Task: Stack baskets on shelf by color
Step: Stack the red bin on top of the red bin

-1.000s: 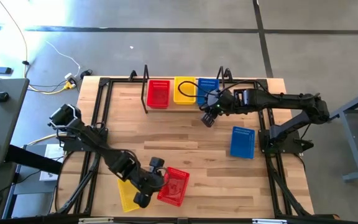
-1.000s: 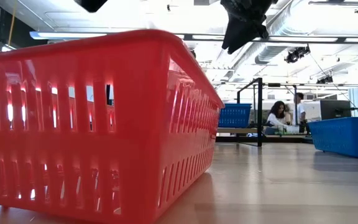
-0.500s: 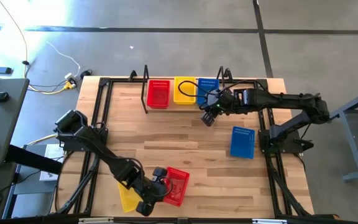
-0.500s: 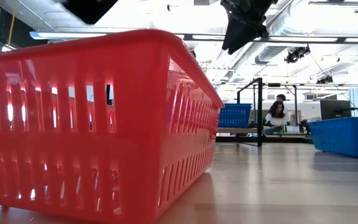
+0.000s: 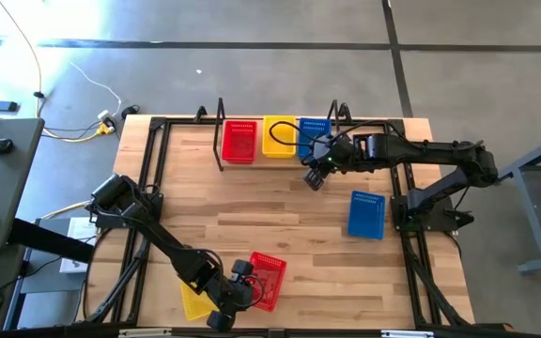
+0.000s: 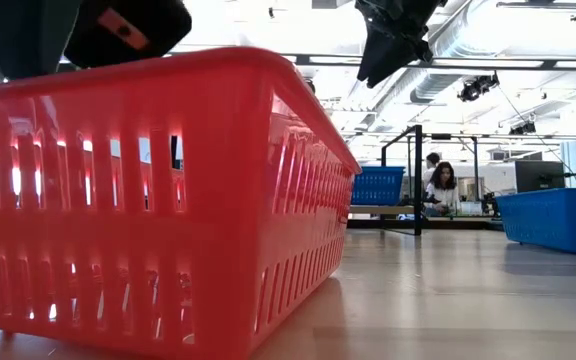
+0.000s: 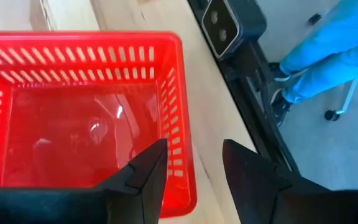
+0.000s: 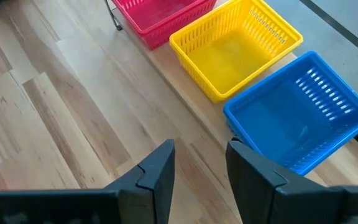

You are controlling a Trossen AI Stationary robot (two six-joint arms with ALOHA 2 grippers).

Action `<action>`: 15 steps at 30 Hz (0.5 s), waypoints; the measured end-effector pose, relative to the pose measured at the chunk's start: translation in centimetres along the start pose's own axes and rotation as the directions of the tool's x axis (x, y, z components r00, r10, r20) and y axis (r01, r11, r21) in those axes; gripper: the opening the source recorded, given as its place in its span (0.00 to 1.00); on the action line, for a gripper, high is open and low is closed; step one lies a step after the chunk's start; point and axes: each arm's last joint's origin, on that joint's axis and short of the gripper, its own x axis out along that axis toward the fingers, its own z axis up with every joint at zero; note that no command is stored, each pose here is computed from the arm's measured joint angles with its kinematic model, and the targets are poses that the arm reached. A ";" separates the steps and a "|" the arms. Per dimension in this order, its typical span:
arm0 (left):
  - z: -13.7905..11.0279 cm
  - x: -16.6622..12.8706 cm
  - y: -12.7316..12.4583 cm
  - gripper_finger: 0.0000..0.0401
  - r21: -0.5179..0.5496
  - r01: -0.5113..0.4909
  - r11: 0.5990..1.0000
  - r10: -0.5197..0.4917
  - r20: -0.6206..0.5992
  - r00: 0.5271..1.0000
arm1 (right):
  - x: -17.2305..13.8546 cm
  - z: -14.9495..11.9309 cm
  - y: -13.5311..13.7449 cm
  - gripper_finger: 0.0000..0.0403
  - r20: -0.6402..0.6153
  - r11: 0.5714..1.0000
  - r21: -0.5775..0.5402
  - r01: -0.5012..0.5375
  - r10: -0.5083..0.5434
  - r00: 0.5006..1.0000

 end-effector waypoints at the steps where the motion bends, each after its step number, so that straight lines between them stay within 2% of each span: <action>1: 0.0 0.0 0.0 0.36 -0.002 -0.003 1.000 0.003 -0.003 1.000 | 0.0 0.0 0.0 0.32 0.001 1.000 0.000 0.001 -0.001 1.000; 15: 0.0 0.0 0.1 0.36 0.005 -0.019 1.000 0.019 0.003 1.000 | 0.0 0.0 0.0 0.32 0.001 1.000 0.002 0.002 -0.002 1.000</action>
